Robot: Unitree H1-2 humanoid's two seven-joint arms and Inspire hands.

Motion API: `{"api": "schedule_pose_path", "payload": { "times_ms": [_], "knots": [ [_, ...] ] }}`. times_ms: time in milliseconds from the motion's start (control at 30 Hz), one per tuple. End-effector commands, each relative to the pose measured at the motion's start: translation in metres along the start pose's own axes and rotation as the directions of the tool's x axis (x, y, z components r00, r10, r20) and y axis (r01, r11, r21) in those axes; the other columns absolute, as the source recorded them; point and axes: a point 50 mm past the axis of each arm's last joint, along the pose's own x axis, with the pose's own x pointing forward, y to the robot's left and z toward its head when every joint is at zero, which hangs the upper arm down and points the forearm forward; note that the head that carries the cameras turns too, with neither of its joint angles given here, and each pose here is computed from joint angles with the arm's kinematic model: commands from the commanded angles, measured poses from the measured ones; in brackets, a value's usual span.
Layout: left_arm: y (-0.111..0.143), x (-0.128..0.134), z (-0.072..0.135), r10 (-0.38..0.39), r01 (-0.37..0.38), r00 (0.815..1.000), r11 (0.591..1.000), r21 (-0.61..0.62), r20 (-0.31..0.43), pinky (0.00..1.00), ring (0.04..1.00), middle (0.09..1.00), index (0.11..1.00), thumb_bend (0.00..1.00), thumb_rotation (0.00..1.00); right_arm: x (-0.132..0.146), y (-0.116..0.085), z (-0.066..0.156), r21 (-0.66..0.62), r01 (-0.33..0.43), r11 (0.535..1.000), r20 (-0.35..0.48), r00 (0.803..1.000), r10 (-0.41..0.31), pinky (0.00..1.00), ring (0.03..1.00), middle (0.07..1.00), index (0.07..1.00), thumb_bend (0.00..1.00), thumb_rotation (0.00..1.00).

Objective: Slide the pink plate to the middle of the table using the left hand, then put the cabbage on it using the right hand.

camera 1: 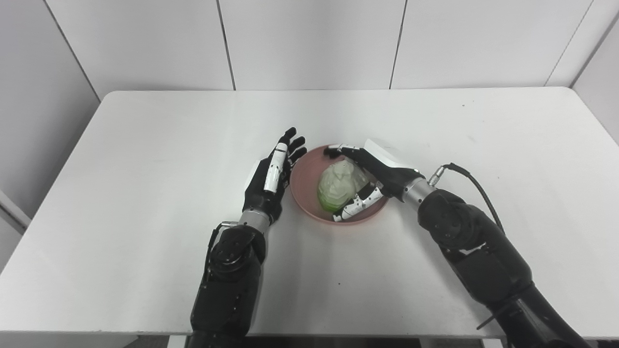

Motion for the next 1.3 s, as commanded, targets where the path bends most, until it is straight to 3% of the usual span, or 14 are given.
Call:
{"api": "schedule_pose_path", "payload": {
  "times_ms": [0, 233, 500, 600, 700, 767, 800, 867, 933, 1033, 1167, 1233, 1267],
  "knots": [
    [0.003, -0.004, -0.013, 0.011, -0.011, 0.998, 1.0, -0.001, -0.065, 0.9, 0.909, 0.917, 0.924, 0.44, 1.0, 0.003, -0.021, 0.013, -0.029, 0.047, 0.998, 0.054, 0.998, -0.045, 0.76, 0.879, 0.95, 0.987, 0.99, 0.3],
    [0.003, -0.004, -0.013, 0.009, -0.01, 0.998, 1.0, -0.009, -0.06, 0.9, 0.907, 0.918, 0.929, 0.43, 1.0, -0.006, -0.034, 0.019, -0.006, 0.063, 0.998, 0.109, 0.992, -0.062, 0.79, 0.921, 0.99, 1.0, 1.0, 0.37],
    [0.005, -0.003, -0.014, 0.015, -0.016, 0.998, 1.0, -0.013, -0.065, 0.9, 0.907, 0.916, 0.924, 0.43, 1.0, -0.033, -0.068, 0.046, -0.005, 0.178, 0.984, 0.184, 0.967, -0.174, 0.79, 0.934, 0.999, 1.0, 1.0, 0.41],
    [0.008, -0.003, -0.016, 0.02, -0.022, 0.998, 1.0, -0.02, -0.061, 0.9, 0.904, 0.913, 0.916, 0.43, 1.0, -0.05, -0.088, 0.054, 0.069, 0.296, 0.953, 0.225, 0.926, -0.304, 0.83, 0.938, 0.984, 1.0, 1.0, 0.47],
    [0.011, -0.003, -0.018, 0.024, -0.025, 0.998, 1.0, -0.017, -0.061, 0.9, 0.906, 0.915, 0.922, 0.43, 1.0, -0.065, -0.091, 0.046, 0.17, 0.434, 0.885, 0.169, 0.872, -0.46, 0.86, 0.951, 0.979, 1.0, 1.0, 0.6],
    [0.014, -0.004, -0.019, 0.021, -0.021, 0.998, 1.0, -0.01, -0.054, 0.9, 0.906, 0.916, 0.923, 0.44, 1.0, -0.072, -0.083, 0.033, 0.245, 0.509, 0.826, 0.092, 0.835, -0.542, 0.88, 0.943, 0.973, 1.0, 1.0, 0.74],
    [0.015, -0.004, -0.02, 0.02, -0.021, 0.998, 1.0, -0.009, -0.052, 0.9, 0.907, 0.916, 0.92, 0.44, 1.0, -0.074, -0.08, 0.029, 0.266, 0.526, 0.807, 0.062, 0.827, -0.559, 0.89, 0.951, 0.987, 1.0, 1.0, 0.87],
    [0.016, -0.007, -0.02, 0.022, -0.023, 0.999, 1.0, -0.011, -0.045, 0.91, 0.908, 0.916, 0.916, 0.44, 1.0, -0.079, -0.067, 0.017, 0.422, 0.504, 0.753, -0.02, 0.836, -0.549, 0.95, 0.976, 0.996, 1.0, 1.0, 0.96],
    [0.017, -0.011, -0.021, 0.019, -0.019, 0.999, 1.0, 0.003, -0.028, 0.92, 0.915, 0.921, 0.915, 0.43, 1.0, -0.083, -0.045, -0.002, 0.609, 0.468, 0.641, -0.123, 0.853, -0.506, 0.99, 0.997, 1.0, 1.0, 1.0, 0.99],
    [0.02, -0.02, -0.021, 0.019, -0.019, 1.0, 0.999, 0.03, -0.008, 0.92, 0.917, 0.925, 0.918, 0.44, 1.0, -0.089, -0.009, -0.021, 0.719, 0.457, 0.523, -0.249, 0.873, -0.42, 1.0, 1.0, 1.0, 1.0, 1.0, 1.0],
    [0.022, -0.036, -0.022, 0.044, -0.045, 0.999, 0.998, 0.043, 0.011, 0.9, 0.909, 0.919, 0.916, 0.43, 1.0, -0.094, 0.03, -0.032, 0.757, 0.446, 0.479, -0.288, 0.884, -0.368, 1.0, 1.0, 1.0, 1.0, 1.0, 1.0],
    [0.023, -0.042, -0.023, 0.049, -0.05, 0.999, 0.997, 0.053, 0.015, 0.89, 0.902, 0.912, 0.914, 0.44, 1.0, -0.094, 0.042, -0.035, 0.764, 0.448, 0.465, -0.293, 0.883, -0.367, 1.0, 1.0, 1.0, 1.0, 0.93, 1.0],
    [0.024, -0.046, -0.024, 0.051, -0.051, 0.999, 0.997, 0.056, 0.015, 0.89, 0.903, 0.912, 0.915, 0.44, 1.0, -0.095, 0.048, -0.036, 0.757, 0.457, 0.467, -0.301, 0.879, -0.371, 1.0, 1.0, 1.0, 1.0, 0.83, 1.0]
  ]
}}
